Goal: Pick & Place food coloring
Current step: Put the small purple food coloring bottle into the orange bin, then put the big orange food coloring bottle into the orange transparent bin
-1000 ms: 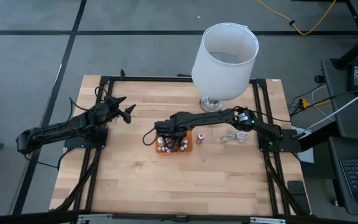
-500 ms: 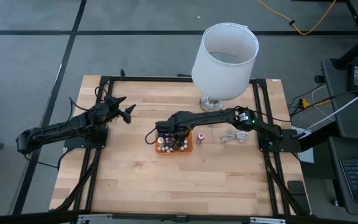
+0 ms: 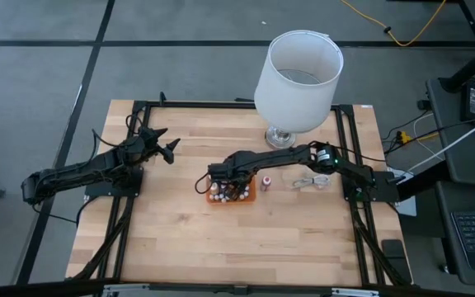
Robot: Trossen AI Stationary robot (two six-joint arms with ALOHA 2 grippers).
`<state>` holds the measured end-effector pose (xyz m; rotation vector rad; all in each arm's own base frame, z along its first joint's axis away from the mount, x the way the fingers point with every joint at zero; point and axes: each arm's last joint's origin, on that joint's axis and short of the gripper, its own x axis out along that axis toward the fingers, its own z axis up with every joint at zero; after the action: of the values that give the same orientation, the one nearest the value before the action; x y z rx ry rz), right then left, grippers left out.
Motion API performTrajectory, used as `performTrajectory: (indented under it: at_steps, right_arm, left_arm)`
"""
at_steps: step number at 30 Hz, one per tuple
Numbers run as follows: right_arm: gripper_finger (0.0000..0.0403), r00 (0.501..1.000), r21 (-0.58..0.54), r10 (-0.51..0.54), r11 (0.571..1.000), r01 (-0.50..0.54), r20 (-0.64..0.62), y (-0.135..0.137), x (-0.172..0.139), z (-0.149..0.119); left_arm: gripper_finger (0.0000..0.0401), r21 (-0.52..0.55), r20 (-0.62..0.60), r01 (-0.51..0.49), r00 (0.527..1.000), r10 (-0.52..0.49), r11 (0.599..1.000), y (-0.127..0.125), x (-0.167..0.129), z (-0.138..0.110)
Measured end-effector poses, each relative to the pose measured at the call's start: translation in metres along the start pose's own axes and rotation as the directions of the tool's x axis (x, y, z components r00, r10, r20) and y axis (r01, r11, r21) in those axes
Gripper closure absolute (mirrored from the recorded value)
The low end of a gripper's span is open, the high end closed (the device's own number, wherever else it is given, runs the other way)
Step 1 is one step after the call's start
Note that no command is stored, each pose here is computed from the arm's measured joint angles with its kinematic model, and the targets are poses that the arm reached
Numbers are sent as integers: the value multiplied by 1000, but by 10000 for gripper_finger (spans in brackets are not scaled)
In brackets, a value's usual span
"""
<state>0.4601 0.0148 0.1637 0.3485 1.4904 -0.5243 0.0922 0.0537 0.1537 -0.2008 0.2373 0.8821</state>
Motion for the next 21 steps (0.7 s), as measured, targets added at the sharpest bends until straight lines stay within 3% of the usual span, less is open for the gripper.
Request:
performTrajectory:
  at_steps: [11,21]
  right_arm:
    - [311,999,-6,-27,1000,27,20,0,1,0]
    - [273,999,-3,-27,1000,27,18,0,1,0]
  left_arm:
    - [78,0,0,0,1000,0,1000,0,0,0]
    - [79,0,0,0,1000,0,1000,0,0,0]
